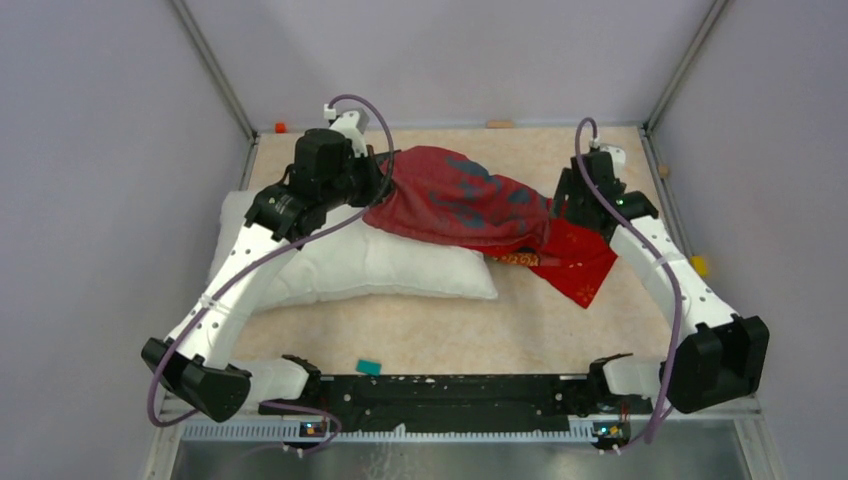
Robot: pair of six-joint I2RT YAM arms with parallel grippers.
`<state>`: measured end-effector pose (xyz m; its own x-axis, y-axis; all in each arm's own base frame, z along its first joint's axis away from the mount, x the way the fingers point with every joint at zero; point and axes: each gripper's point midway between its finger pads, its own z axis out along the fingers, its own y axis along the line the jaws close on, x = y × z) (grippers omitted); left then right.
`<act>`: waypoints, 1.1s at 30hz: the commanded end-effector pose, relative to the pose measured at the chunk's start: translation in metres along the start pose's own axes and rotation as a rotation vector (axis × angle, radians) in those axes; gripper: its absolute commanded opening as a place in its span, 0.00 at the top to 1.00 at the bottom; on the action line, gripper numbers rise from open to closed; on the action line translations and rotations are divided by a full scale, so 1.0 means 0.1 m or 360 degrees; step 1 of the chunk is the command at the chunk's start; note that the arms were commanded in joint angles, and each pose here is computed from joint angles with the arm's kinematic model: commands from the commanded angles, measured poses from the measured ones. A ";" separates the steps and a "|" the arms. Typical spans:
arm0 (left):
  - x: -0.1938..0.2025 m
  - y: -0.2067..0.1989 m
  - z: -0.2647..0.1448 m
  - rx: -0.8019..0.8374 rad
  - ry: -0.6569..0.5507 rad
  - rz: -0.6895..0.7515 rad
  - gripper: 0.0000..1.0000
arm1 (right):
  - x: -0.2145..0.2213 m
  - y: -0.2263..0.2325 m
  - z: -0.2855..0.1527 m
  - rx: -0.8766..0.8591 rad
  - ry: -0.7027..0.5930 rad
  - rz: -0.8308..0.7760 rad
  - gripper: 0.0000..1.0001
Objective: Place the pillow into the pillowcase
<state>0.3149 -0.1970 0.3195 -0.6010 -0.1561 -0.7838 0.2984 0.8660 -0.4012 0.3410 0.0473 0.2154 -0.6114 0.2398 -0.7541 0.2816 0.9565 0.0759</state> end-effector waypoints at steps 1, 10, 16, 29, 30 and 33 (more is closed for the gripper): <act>-0.32 -0.16 -0.06 0.0086 -0.0171 -0.0006 1.00 | 0.27 -0.08 0.21 0.0033 0.0000 0.0100 0.27; -0.30 -0.12 0.02 0.0062 -0.0169 0.0008 1.00 | 0.66 0.02 0.94 0.0164 0.0216 0.0001 0.27; -0.38 -0.08 0.04 0.0013 -0.0193 0.0064 1.00 | 0.83 -0.25 1.15 0.0251 0.0266 0.0096 0.41; -1.14 -0.81 -0.58 0.0446 -0.0520 0.0232 1.00 | -1.44 -0.55 -0.40 0.0217 -0.0468 0.0381 1.00; -1.21 -0.90 -0.69 0.0514 -0.0561 0.0234 1.00 | -1.68 -0.57 -0.65 0.0188 -0.0580 0.0420 1.00; -1.38 -1.12 -1.02 0.0659 -0.0662 0.0204 1.00 | -2.12 -0.66 -1.22 0.0155 -0.0804 0.0486 1.00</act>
<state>0.3264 -0.2208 0.4255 -0.4040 -0.1861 -0.8956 0.5017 0.7736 -0.3870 0.4034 -0.0242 0.3434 -0.2923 0.3953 -0.8708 0.4686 0.8530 0.2299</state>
